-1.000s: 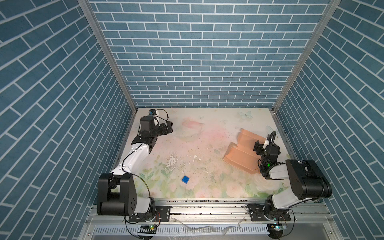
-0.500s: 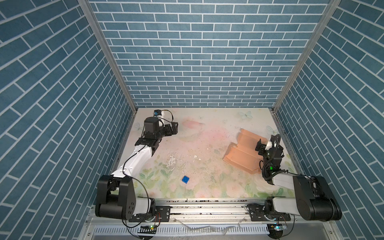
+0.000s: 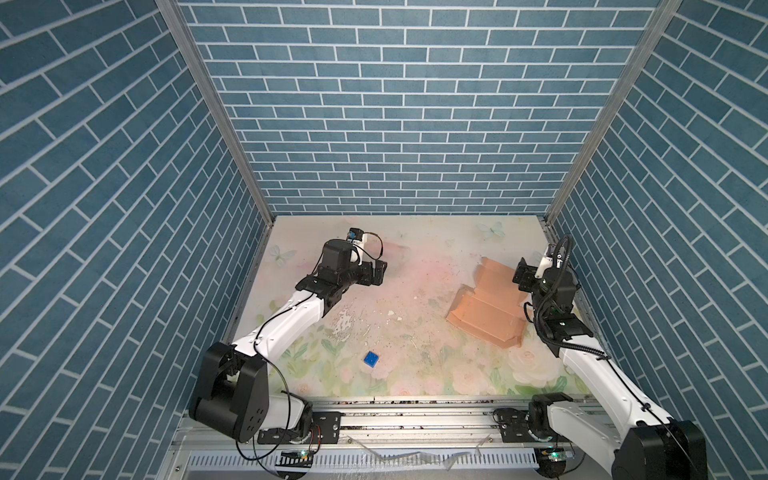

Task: Fold the paper box
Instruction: 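Reach the right gripper to the pink cardboard blank and grasp its edge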

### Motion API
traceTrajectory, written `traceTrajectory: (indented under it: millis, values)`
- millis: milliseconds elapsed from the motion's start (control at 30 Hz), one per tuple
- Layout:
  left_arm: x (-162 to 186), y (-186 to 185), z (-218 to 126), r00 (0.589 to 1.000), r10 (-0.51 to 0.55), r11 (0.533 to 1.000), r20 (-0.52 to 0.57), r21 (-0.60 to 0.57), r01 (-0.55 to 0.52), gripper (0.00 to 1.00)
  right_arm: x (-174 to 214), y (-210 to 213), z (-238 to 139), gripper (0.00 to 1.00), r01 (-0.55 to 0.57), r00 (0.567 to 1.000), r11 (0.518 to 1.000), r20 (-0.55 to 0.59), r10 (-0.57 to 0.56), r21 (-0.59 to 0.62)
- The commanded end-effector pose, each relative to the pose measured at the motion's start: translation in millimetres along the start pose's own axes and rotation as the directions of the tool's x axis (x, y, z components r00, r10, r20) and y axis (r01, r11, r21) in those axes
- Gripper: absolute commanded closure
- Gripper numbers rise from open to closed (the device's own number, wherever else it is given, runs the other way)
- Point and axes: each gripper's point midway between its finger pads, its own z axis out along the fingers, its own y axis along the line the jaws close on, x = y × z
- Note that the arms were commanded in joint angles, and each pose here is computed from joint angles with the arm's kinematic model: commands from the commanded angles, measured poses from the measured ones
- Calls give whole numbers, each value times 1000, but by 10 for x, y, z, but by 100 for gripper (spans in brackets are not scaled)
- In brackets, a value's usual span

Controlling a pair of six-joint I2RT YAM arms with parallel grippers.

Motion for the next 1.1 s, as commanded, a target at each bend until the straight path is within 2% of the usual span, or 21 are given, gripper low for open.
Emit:
traceTrajectory:
  millis: [0, 167, 400, 500, 600, 933, 1067]
  values:
    - [-23, -42, 41, 1000, -1, 1000, -13, 5, 1, 0, 590, 294, -72, 15, -64, 957, 991, -288, 29, -116]
    - [35, -15, 92, 999, 7, 1000, -35, -13, -7, 1, 791, 575, -99, 20, -124, 909, 981, -413, 51, -152]
    - [135, -162, 128, 994, 76, 997, -77, -16, -77, 0, 994, 917, -175, 24, -308, 836, 939, -515, 189, -155]
    - [169, -242, 118, 990, 108, 994, -88, -15, -110, 0, 1118, 1113, -215, 31, -367, 798, 918, -557, 229, -148]
    - [161, -272, 109, 990, 111, 994, -87, -11, -112, 0, 1264, 1267, -216, 37, -406, 767, 904, -588, 258, -132]
    - [135, -217, 77, 988, 127, 990, -83, -46, -131, 0, 1572, 1637, -87, 39, -485, 706, 869, -629, 325, -96]
    - [116, -215, 54, 989, 126, 990, -78, -50, -130, 0, 1701, 1797, 15, 44, -518, 685, 851, -640, 350, -89]
